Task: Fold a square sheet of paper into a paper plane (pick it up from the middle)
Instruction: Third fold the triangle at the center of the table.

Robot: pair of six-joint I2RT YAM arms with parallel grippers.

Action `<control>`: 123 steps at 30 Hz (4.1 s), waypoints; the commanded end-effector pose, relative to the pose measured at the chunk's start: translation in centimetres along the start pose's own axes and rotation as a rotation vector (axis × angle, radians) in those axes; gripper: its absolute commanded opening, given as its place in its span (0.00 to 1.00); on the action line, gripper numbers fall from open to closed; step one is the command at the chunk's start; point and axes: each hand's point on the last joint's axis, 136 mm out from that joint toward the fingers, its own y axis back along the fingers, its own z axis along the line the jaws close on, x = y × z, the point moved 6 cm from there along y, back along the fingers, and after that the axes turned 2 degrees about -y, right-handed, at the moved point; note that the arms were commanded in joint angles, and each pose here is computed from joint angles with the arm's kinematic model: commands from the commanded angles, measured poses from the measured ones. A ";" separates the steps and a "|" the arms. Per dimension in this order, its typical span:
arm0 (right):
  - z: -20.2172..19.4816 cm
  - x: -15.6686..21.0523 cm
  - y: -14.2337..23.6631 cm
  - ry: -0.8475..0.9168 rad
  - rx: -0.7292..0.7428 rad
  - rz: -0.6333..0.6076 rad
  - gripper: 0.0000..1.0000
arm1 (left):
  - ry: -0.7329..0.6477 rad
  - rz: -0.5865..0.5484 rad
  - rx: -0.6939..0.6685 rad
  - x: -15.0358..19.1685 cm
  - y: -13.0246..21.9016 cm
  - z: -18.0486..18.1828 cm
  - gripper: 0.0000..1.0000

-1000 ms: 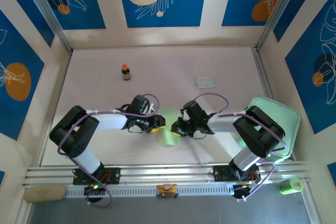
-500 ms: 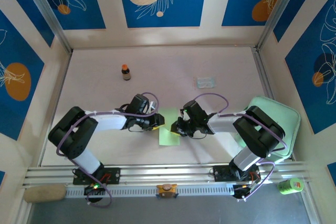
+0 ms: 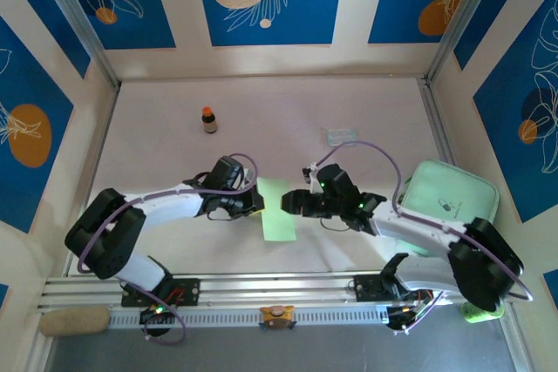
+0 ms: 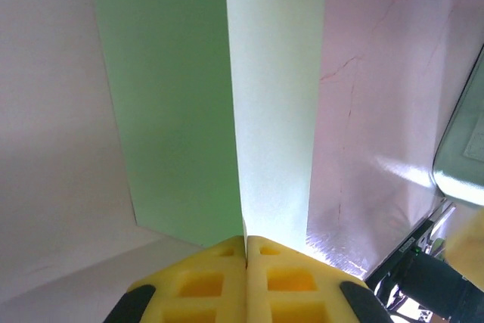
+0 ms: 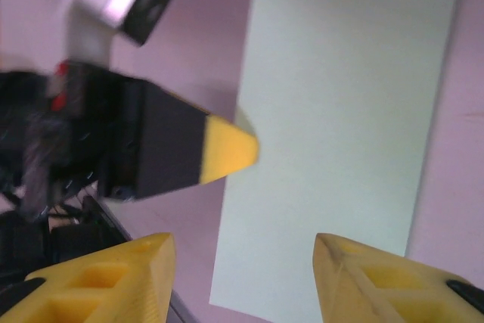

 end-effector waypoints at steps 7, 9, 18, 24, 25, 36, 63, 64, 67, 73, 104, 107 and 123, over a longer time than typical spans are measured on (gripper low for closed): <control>2.0 5.9 0.2 0.763 0.068 -0.101 0.62 | 0.064 -0.019 0.030 -0.7 1.1 -1.3 0.01; 2.7 6.5 -0.3 0.855 0.085 -0.115 0.62 | 0.064 -0.018 0.032 -0.7 1.1 -1.4 0.01; 4.4 8.1 -3.9 1.139 0.278 -0.200 0.63 | 0.060 -0.015 0.037 -0.7 1.0 -1.5 0.00; 3.7 8.4 -5.8 1.191 0.379 -0.190 0.64 | 0.059 -0.006 0.034 -0.8 0.9 -1.5 0.00; 3.5 8.5 -6.0 1.197 0.393 -0.180 0.63 | 0.059 -0.007 0.034 -0.8 0.9 -1.5 0.00; 2.0 9.0 -5.1 1.164 0.431 -0.148 0.41 | 0.042 -0.014 0.041 -0.9 1.1 -1.8 0.01; 2.2 8.8 -4.3 1.010 0.338 -0.120 0.08 | 0.051 -0.026 -0.015 -0.9 1.4 -1.2 0.24; 2.1 8.8 -4.3 0.985 0.330 -0.102 0.08 | 0.048 -0.033 -0.033 -0.9 1.7 -1.1 0.31; 2.0 8.5 -4.4 0.869 0.284 -0.034 0.07 | 0.029 -0.074 -0.095 -1.1 3.0 -0.9 0.51; 2.1 7.0 -4.8 0.536 0.106 0.109 0.06 | -0.003 -0.172 -0.187 -1.8 6.1 -0.6 0.71; 1.4 5.8 -6.9 0.106 -0.101 0.280 0.04 | -0.106 0.115 -0.007 -6.5 -2.6 -1.9 0.20; 1.2 5.9 -7.0 0.103 -0.087 0.279 0.03 | -0.092 0.141 -0.045 -6.2 -3.6 -0.4 0.20; -0.9 4.3 -6.9 0.095 0.101 0.239 0.04 | -0.066 0.181 -0.105 -4.8 -5.0 2.4 0.18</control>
